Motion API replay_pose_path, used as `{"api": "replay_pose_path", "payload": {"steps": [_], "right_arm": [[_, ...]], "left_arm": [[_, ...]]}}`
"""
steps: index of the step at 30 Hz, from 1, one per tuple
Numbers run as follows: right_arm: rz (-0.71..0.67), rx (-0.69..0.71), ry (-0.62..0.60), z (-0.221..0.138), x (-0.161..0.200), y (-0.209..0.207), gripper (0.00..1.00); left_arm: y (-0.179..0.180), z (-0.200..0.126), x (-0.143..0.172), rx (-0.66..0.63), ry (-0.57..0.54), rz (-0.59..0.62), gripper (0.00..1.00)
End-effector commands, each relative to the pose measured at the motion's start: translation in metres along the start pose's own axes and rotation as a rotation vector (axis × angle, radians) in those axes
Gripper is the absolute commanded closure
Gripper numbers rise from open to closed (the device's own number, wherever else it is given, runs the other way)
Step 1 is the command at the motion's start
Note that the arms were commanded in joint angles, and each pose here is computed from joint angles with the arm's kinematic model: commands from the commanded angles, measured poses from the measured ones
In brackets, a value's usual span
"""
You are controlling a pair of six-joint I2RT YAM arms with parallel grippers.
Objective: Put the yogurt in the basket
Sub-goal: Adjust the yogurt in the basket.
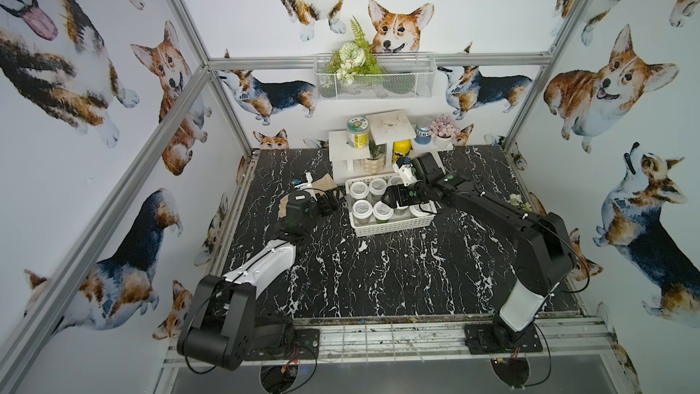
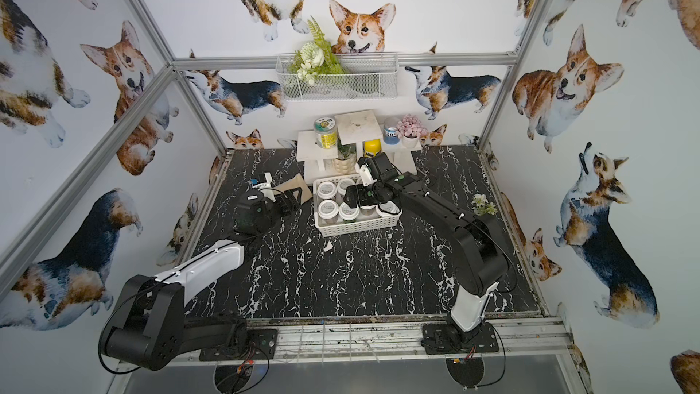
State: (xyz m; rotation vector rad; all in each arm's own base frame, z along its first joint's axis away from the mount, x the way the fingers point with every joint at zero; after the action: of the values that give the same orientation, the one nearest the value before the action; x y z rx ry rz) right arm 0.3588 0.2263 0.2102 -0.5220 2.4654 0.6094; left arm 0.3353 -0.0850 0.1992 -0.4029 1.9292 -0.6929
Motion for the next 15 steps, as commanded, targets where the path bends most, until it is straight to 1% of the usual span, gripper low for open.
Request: {"api": "replay_pose_path", "payload": {"steps": [1, 10, 15], "right_arm": [[0.007, -0.013, -0.011, 0.009, 0.001, -0.003, 0.11], [0.015, -0.018, 0.013, 0.025, 0.003, -0.006, 0.11], [0.014, -0.022, 0.010, 0.022, 0.003, -0.005, 0.11]], "left_arm": [[-0.003, 0.001, -0.004, 0.012, -0.012, 0.003, 0.18], [-0.003, 0.001, -0.004, 0.012, -0.013, 0.003, 0.19], [-0.003, 0.001, -0.004, 0.013, -0.013, 0.004, 0.18]]}}
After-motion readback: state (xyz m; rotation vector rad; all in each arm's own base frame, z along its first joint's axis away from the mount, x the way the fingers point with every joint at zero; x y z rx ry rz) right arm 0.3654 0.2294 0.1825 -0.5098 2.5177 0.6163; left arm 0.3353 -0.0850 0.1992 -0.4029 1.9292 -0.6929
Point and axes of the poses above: each gripper's point midway between its finger pads, its own z axis out along the fingers, its own y axis along the line the jaws close on, x = y × z, the point moved 7 cm from there along -z, back along the fingers, and after that the axes turned 8 degrees about -z, right-handed, at the moved point
